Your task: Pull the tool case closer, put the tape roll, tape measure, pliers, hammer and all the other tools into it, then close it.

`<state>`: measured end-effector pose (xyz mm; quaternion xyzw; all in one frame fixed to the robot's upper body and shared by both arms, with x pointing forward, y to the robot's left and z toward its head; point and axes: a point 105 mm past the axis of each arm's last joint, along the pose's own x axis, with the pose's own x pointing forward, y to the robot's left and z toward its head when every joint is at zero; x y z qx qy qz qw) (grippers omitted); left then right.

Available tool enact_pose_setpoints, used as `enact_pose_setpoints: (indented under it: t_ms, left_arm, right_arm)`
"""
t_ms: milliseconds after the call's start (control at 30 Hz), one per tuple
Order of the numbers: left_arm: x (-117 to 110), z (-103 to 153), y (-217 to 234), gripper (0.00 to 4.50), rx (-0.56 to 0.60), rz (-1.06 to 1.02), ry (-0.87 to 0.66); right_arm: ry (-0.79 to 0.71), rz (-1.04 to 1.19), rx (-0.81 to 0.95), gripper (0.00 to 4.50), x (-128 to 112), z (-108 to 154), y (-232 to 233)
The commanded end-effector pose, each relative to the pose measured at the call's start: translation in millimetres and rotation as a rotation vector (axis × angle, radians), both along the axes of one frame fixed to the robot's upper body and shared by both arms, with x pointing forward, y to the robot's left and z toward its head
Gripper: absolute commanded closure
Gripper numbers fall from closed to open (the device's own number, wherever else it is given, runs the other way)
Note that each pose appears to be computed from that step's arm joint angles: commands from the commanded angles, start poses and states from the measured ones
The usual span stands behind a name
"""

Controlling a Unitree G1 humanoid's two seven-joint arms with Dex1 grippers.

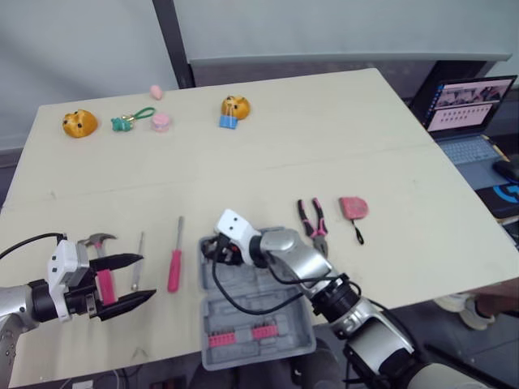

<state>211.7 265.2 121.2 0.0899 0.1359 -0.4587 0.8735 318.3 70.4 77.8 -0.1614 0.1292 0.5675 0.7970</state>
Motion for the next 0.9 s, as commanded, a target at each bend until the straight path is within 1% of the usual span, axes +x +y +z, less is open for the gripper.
enact_pose_setpoints:
  t_ms: [33,300,533,600,733,833,900]
  left_arm:
    - [-0.2,6.6,3.4,0.00,0.023,-0.004,-0.027]
    - [-0.5,5.7,4.3,0.00,0.028,-0.005,-0.027]
    - [-0.4,3.0,4.8,0.00,0.027,-0.007,-0.026]
    - [-0.3,3.0,3.1,0.00,0.015,-0.010,-0.030]
    - [5.2,5.6,-7.4,0.00,-0.026,-0.024,-0.046]
    - [14.9,7.4,-27.6,0.00,-0.067,-0.029,-0.079]
    - [18.2,5.9,-39.5,0.00,-0.075,-0.037,-0.101]
  right_arm:
    - [-0.025,0.018,-0.011,2.45,-3.9,-2.7,4.9]
    - [-0.041,0.016,-0.052,2.45,-3.9,-10.6,2.3]
    - [-0.049,0.016,-0.040,2.45,-3.4,-7.7,1.0]
    - [-0.066,0.009,-0.003,2.45,-0.9,5.6,-1.5]
    - [-0.082,-0.013,0.101,2.45,2.8,48.4,-20.7]
    - [-0.097,-0.019,0.131,2.45,0.2,76.5,-55.6]
    - [-0.089,-0.040,0.148,2.45,-5.3,89.2,-82.3]
